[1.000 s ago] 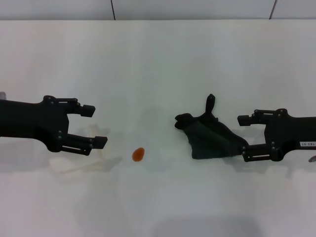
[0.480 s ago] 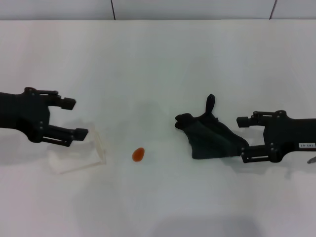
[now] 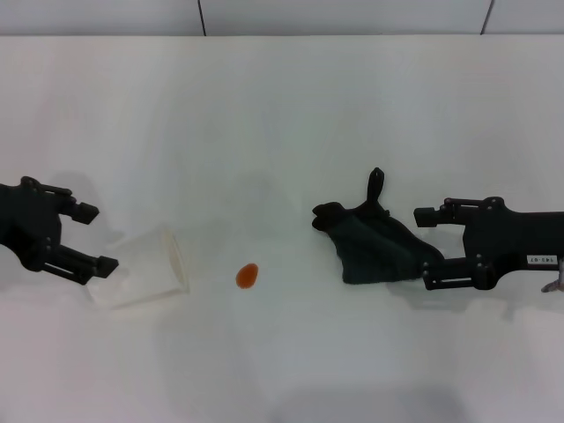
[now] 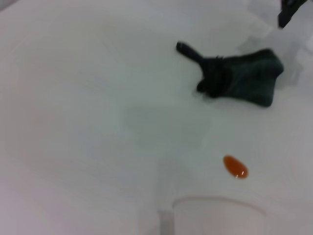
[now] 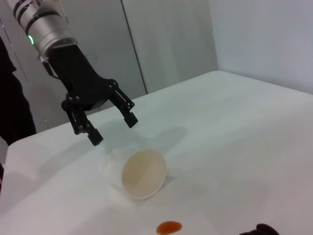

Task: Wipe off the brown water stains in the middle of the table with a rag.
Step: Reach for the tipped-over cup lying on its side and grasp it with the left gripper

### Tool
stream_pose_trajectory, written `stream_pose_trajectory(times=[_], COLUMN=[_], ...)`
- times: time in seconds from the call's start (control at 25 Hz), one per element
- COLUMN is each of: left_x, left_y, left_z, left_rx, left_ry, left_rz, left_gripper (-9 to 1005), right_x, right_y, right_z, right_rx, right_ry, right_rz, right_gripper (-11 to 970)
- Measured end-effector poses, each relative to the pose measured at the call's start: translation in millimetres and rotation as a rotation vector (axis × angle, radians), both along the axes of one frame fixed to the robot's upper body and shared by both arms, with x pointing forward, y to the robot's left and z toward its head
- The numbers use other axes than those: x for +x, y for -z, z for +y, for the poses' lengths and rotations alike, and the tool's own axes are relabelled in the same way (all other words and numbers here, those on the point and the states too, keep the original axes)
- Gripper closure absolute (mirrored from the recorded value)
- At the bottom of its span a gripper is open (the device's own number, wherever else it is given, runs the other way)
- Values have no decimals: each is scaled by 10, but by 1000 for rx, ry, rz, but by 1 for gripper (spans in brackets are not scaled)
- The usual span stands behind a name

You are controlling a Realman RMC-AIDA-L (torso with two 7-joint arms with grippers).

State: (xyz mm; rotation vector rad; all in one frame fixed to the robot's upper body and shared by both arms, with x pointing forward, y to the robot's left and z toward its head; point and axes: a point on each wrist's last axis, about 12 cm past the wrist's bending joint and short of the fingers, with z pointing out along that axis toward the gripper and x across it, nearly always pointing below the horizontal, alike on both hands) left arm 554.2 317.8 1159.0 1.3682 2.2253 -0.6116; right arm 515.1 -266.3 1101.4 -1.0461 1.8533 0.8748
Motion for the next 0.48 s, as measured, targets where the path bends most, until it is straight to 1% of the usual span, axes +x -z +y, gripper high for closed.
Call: stream_pose_trajectory(times=[0.24,0.48], left_x=[59,88], left_y=[-33,-26], left_z=[11,5], left_rx=[61,72], left_ry=[14,33], left_rz=[-1,-10], left_gripper=[119,120], right_x=[3,14], right_y=[1,3], right_z=[13,37], right_rx=[5,4], right_ry=[1,-2], right_rz=[0,-2], right_gripper=[157,158])
